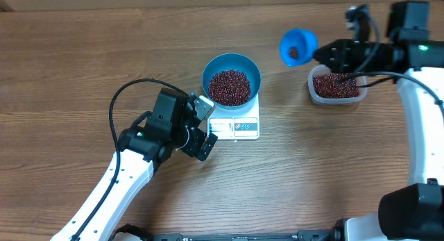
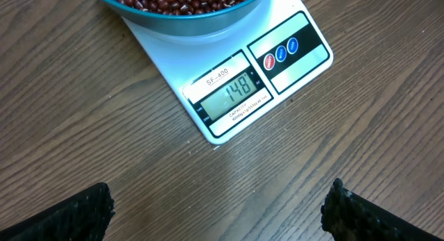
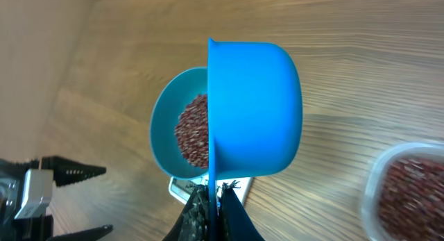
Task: Scoop item into bowl and weigh 150g on scale
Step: 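Scoop a small amount of beans and lift toward the bowl, then tilt the scoop over the teal bowl to add a few beans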
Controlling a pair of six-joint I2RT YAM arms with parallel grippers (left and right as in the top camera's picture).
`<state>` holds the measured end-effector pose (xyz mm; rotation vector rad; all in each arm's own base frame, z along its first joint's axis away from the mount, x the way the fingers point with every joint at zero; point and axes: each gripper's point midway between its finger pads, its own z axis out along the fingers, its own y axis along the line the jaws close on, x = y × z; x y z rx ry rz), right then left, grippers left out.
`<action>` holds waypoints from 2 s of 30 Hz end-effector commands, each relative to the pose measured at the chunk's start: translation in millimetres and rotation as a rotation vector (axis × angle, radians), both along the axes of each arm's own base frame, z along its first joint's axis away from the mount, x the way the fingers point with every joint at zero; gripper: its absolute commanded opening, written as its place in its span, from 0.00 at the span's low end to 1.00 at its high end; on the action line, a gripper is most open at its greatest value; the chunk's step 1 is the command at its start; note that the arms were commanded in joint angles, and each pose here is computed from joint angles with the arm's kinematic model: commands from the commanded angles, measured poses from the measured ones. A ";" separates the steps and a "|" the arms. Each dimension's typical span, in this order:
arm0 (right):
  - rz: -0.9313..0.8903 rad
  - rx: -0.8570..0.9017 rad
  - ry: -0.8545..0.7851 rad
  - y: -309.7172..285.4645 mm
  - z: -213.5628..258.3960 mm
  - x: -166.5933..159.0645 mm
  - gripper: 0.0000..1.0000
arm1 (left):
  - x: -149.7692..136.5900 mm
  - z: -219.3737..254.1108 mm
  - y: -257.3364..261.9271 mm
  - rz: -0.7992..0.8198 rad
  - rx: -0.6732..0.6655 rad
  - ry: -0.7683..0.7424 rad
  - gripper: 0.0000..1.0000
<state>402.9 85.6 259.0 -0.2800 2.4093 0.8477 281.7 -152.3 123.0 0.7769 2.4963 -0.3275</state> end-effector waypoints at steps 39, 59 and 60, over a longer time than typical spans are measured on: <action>0.069 -0.503 -0.243 115.8 -2.9 -7.7 0.04 | 6.9 9.6 -0.6 0.018 -0.012 -0.023 1.00; 0.102 -0.539 -0.273 123.8 -2.6 -11.3 0.04 | 6.9 9.6 -0.6 0.018 -0.012 -0.023 1.00; 0.105 -0.542 -0.275 123.7 -2.7 -11.3 0.04 | 6.9 9.6 -0.6 0.018 -0.012 -0.023 1.00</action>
